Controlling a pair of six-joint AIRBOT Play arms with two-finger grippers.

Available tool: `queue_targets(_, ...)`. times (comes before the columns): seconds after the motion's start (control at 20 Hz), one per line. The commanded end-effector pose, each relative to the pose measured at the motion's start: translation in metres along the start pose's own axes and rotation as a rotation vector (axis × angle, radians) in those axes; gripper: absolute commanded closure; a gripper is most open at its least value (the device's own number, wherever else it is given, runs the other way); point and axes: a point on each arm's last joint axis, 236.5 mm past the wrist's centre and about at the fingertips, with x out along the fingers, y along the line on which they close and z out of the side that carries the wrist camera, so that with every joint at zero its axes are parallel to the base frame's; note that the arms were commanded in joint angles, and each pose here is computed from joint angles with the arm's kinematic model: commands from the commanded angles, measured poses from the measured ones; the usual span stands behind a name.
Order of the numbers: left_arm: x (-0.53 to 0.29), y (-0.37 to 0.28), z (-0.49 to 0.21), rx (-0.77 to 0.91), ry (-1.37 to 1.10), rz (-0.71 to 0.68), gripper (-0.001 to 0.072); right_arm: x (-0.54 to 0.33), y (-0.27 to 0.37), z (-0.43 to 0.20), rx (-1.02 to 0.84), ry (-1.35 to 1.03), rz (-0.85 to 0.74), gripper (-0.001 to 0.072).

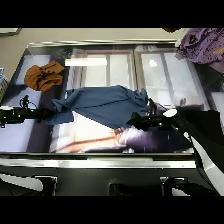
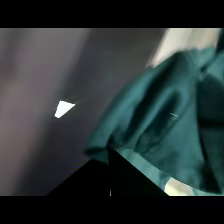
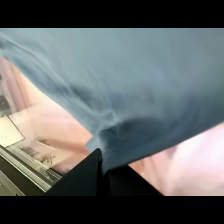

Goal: Fold the clothes and pants, and hang the long-sleeved shirts on hangers.

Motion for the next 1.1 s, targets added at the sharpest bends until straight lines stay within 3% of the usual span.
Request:
queue_targets(0.0,0.007,-0.032,0.001,0.019,0.007,-0.071,0.0692,-0.01,0.023,0.024,-0.058,-0.052,0.015,0.0688)
queue_targets(0.25,-0.094,-0.16,0.067,0.287,-0.246,-0.16,0.0694,-0.078,0.103,0.092,-0.356,-0.201,-0.083,0.0689)
queue_targets(0.5,-0.304,-0.34,0.072,0.622,-0.721,-0.174,0.0694,-0.278,0.256,0.144,-0.721,-0.735,-0.22,0.0688)
queue_targets(0.6,-0.383,-0.374,0.042,0.672,-0.917,-0.081,0.0694,-0.365,0.303,0.118,-0.803,-0.945,-0.239,0.0688)
queue_targets(0.8,-0.485,-0.369,-0.04,0.56,-1.207,0.086,0.0694,-0.484,0.336,0.025,-0.861,-1.225,-0.231,0.0688)
queue_targets(1.05,-0.54,-0.371,-0.128,0.588,-1.391,0.137,0.0694,-0.52,0.325,-0.036,-0.83,-1.272,-0.226,0.0688)
